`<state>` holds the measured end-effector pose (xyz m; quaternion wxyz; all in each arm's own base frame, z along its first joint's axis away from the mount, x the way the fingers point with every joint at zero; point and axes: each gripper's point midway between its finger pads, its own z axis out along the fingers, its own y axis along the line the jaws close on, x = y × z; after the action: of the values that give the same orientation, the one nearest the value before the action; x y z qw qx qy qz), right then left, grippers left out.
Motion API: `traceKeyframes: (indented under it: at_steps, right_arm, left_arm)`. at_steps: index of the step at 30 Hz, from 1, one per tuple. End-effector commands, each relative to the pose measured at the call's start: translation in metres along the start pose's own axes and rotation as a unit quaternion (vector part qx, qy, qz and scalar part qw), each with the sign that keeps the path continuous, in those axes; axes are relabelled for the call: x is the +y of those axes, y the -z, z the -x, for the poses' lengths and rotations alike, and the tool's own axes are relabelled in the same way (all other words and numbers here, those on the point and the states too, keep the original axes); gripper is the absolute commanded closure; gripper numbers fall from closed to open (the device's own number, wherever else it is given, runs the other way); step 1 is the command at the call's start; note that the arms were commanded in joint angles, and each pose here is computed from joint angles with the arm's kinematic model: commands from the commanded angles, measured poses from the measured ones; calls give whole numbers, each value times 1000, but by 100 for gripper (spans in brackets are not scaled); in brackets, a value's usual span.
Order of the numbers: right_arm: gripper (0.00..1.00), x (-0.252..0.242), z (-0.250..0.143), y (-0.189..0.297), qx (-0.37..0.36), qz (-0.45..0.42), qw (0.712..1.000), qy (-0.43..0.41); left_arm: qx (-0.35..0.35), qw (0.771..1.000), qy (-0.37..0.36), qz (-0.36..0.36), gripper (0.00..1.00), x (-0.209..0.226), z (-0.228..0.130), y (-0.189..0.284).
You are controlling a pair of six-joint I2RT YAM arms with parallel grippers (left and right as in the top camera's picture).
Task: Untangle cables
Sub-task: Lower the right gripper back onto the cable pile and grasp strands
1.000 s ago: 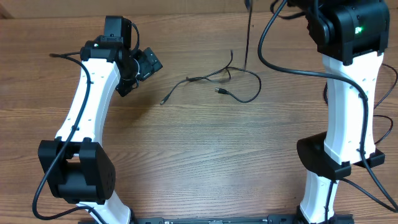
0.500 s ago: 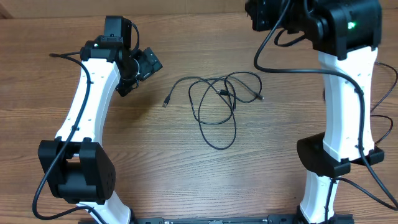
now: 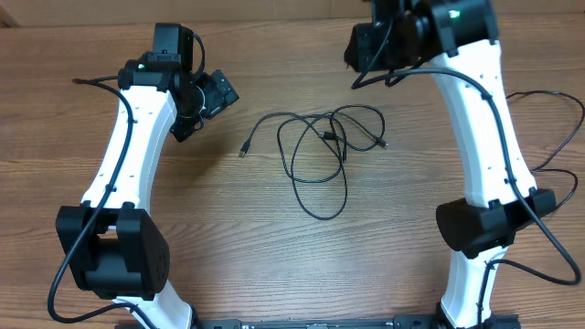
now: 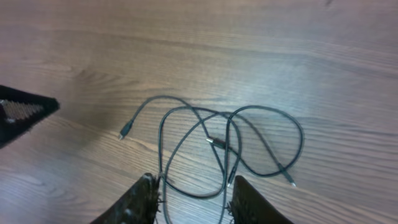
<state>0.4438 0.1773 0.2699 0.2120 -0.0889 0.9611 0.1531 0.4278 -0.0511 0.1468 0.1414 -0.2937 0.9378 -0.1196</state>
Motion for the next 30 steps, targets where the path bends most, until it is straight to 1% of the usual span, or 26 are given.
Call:
traceKeyframes:
  at_steps: [1, 5, 7, 14, 21, 22, 24, 28, 29, 30]
  right_arm:
    - [60, 3, -7, -15, 16, 17, 1000, -2]
    - [59, -4, -11, -43, 24, 16, 1000, -4]
    - [55, -6, -13, -58, 26, 20, 999, -4]
    - [54, -17, -22, -102, 27, 19, 999, -5]
    - [56, -27, -27, -143, 4, 22, 1000, 1]
    - [59, -28, -27, -147, -1, 21, 1000, 2]
    - [60, -31, -26, -158, -15, 20, 1000, 5]
    - [61, -47, -22, -174, -50, -10, 999, 10]
    - [64, -51, -22, -177, -56, -19, 998, 10]
    - [66, -55, -22, -180, -60, -28, 998, 11]
  left_arm:
    - [2, 1000, -11, -2, 0, -2, -3, 0]
    - [2, 1000, -11, -2, 1, -2, -3, 0]
    - [2, 1000, -11, -2, 1, -2, -3, 0]
    - [2, 1000, -11, -2, 0, -2, -3, 0]
    - [2, 1000, -11, -2, 0, -2, -3, 0]
    - [2, 1000, -11, -2, 0, -2, -3, 0]
    - [2, 1000, -11, -2, 1, -2, -3, 0]
    - [2, 1000, -11, -2, 1, -2, -3, 0]
    - [2, 1000, -11, -2, 0, -2, -3, 0]
    - [2, 1000, -11, -2, 0, -2, -3, 0]
